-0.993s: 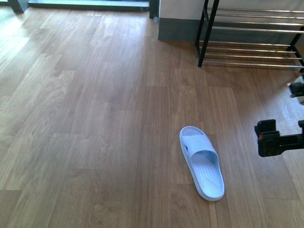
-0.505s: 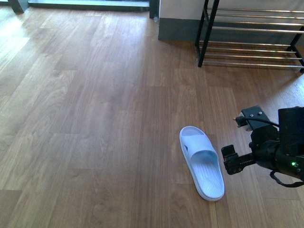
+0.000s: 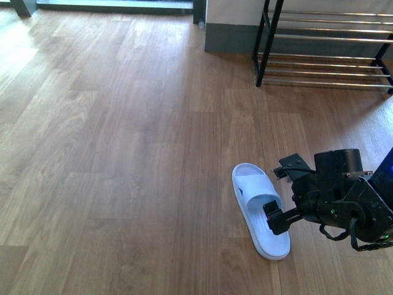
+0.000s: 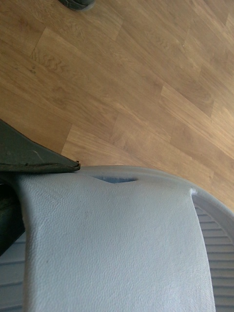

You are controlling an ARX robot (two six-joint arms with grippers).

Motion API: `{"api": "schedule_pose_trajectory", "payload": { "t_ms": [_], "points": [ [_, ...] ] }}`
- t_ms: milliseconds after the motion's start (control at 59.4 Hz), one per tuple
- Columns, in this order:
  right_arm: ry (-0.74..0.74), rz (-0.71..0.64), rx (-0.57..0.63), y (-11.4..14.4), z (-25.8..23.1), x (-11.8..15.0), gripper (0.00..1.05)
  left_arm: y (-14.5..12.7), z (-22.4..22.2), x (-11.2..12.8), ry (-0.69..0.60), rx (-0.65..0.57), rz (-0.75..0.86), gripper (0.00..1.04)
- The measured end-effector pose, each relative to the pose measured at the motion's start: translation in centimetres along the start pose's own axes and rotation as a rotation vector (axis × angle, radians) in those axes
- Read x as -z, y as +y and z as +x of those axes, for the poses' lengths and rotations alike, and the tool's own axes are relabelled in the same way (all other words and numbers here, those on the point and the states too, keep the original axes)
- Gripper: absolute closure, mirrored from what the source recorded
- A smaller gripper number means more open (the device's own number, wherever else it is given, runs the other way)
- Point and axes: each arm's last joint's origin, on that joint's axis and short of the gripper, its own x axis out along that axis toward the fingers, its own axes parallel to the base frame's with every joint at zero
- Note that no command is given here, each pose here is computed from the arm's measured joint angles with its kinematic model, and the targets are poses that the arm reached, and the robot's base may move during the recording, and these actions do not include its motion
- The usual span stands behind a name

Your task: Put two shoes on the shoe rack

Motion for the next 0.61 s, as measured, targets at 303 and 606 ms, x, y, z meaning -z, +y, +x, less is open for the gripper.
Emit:
{"api": "schedule_pose_trajectory", "payload": {
  "t_ms": [303,606],
  "points": [
    [-0.005,0.042,0.0,0.3,1.1,-1.0,0.09,0.0,0.0,0.0,0.0,0.0,0.0,1.03],
    [-0.004,0.04,-0.004,0.4,1.8,-2.1,0.09,0.0,0.0,0.0,0.0,0.0,0.0,1.03]
  ]
}}
